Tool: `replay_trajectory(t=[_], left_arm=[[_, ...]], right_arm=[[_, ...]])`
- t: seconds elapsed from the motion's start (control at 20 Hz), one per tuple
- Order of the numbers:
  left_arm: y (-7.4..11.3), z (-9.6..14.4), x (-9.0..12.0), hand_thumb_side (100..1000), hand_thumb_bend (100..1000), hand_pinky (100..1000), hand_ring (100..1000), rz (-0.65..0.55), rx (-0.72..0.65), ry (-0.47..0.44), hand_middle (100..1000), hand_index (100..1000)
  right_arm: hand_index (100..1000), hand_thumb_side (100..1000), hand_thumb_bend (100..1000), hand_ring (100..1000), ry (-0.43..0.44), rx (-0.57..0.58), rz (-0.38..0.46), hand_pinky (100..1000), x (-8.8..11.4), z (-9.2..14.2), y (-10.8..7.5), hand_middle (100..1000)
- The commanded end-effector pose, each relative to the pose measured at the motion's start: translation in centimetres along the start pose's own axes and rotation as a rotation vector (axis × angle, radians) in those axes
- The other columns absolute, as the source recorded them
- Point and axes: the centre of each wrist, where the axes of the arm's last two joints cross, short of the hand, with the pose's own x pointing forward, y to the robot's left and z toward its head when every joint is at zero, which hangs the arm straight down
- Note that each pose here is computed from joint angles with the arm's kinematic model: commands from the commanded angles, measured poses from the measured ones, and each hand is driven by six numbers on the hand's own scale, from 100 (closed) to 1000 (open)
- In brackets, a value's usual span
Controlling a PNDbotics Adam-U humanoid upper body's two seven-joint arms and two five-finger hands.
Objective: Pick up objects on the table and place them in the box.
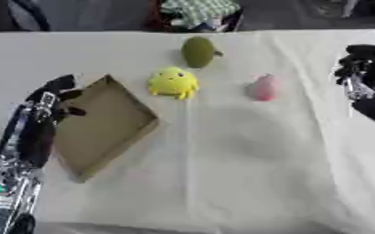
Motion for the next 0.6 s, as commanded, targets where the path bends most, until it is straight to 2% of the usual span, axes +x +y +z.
replay_trajectory(t=[0.05, 0.3, 0.5, 0.55, 0.6], left_arm=[[0.1, -0.3, 0.8, 713, 100, 591, 782, -0.013, -0.011, -0.025, 836, 721], [0.0, -0.3, 0.8, 714, 100, 591, 783, -0.013, -0.019, -0.023, 837, 722], [-0.1, -0.4, 0.8, 714, 100, 590, 784, -0.013, -0.026, -0.023, 837, 722], [-0.1, -0.4, 0.8, 714, 100, 590, 784, -0.012, -0.028, -0.023, 837, 721], [-0.1, -0.4, 0.8, 714, 100, 590, 784, -0.011, -0.030, -0.023, 837, 722]], right_arm=[[801, 302, 100, 631, -0.028, 0.086, 0.101, 591, 0.6, -1.1, -1.6, 642], [857, 357, 100, 681, -0.040, 0.233, 0.212, 624, 0.6, -2.6, -3.0, 722], [888, 376, 263, 723, -0.046, 0.351, 0.305, 653, 0.5, -3.9, -4.1, 777], [891, 326, 229, 727, -0.042, 0.381, 0.328, 655, 0.4, -4.2, -4.4, 778], [891, 326, 315, 729, -0.036, 0.409, 0.349, 656, 0.3, -4.6, -4.6, 780]])
